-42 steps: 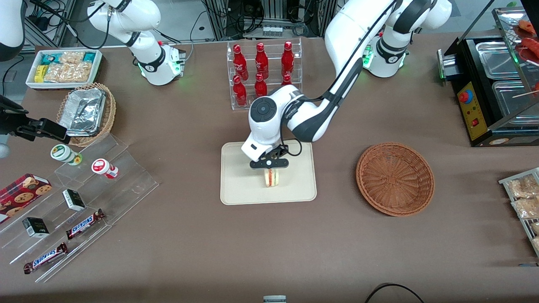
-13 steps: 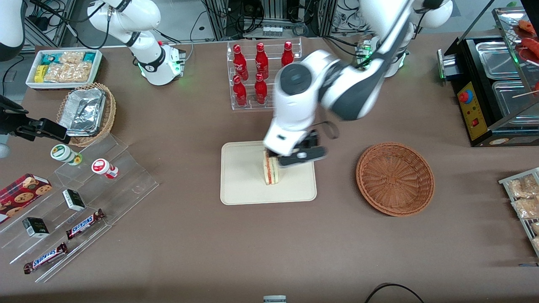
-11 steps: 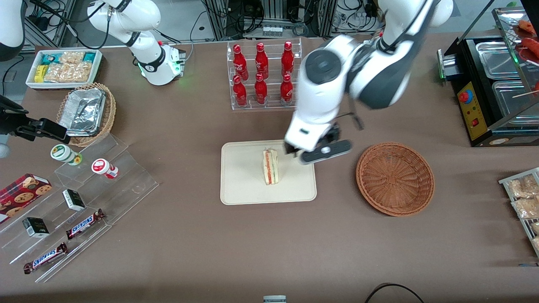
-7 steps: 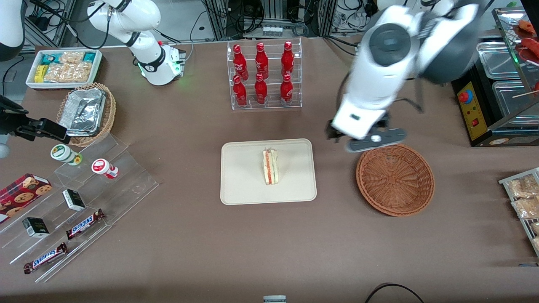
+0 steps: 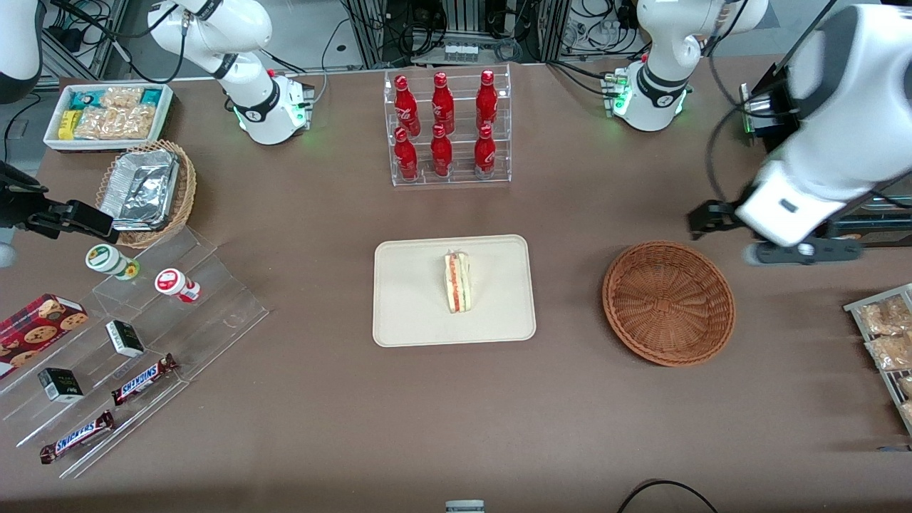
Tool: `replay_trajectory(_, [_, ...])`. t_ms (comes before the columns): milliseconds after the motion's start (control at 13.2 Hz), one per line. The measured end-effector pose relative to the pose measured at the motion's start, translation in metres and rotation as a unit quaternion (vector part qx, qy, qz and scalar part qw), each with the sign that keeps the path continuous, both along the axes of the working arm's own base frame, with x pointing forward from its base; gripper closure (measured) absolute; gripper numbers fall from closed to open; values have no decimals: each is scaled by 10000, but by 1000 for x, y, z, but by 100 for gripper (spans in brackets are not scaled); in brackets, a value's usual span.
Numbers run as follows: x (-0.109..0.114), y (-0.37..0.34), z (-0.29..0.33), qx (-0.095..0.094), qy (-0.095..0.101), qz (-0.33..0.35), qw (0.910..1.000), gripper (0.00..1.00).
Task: Place sandwich from basket to tray
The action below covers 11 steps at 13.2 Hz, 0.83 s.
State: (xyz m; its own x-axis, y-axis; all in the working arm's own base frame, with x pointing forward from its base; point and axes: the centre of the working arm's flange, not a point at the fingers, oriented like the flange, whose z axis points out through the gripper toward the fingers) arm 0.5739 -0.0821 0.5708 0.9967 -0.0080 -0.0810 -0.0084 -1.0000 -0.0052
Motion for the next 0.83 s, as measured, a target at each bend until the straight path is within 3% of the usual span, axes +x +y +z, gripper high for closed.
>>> replay_trajectory(379, [-10, 75, 7, -72, 23, -318, 9995, 0])
replay_trajectory(833, [-15, 47, 16, -78, -55, -586, 9982, 0])
